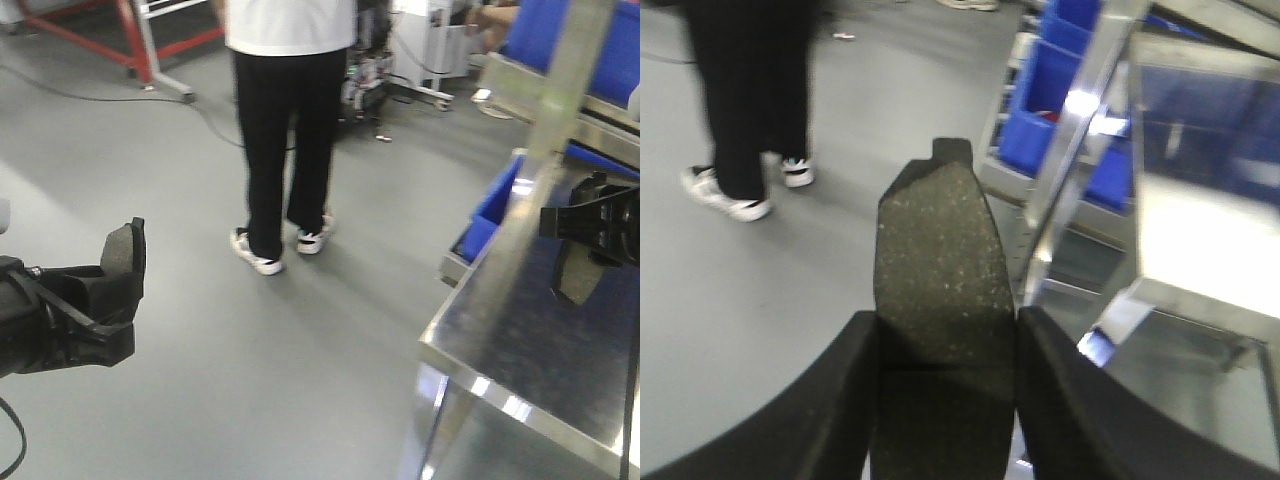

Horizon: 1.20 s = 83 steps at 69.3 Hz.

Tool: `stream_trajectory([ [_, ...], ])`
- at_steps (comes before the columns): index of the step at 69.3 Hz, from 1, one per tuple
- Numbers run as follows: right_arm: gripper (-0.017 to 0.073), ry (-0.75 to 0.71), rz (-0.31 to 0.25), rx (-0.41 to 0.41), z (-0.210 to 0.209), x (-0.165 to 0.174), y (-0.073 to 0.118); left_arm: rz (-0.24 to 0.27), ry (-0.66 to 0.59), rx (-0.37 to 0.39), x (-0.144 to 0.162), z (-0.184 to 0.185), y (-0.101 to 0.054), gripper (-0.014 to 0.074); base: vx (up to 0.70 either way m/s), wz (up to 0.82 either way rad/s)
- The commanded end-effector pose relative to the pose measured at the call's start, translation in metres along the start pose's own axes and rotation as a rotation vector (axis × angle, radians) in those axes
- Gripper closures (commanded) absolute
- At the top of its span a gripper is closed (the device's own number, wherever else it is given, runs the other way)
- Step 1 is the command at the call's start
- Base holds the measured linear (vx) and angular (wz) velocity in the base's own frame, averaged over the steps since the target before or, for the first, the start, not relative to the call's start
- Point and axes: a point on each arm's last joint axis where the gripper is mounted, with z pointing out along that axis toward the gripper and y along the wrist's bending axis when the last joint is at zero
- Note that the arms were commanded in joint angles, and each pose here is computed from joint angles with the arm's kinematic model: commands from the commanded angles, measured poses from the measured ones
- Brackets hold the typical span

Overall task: Move and align brake pads A on conveyor
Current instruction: 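Back the base away and turn from the steel table, then drive along the yellow floor line toward the striped cones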

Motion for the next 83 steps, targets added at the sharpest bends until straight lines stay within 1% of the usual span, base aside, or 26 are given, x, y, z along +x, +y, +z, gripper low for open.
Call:
stream_trajectory([
  [1,0.0555,-0.122,-0.023,-0.027,-0.0115,-0.0147,0.0010,0.008,-0.108,0.054,-0.0153,-0.0070,-0.0065,0.0573,-0.09,0.65],
  [36,0.0555,-0.122,-0.023,-0.027,-0.0115,-0.0147,0.0010,0.008,-0.108,0.054,-0.0153,-0.0070,-0.0065,0.0573,-0.02,0.58],
  [83,0.0555,-0.122,-0.023,-0.027,-0.0115,-0.0147,0.0010,0.008,-0.108,0.054,-0.0153,-0.0070,-0.0065,0.0573,0.01,0.42],
])
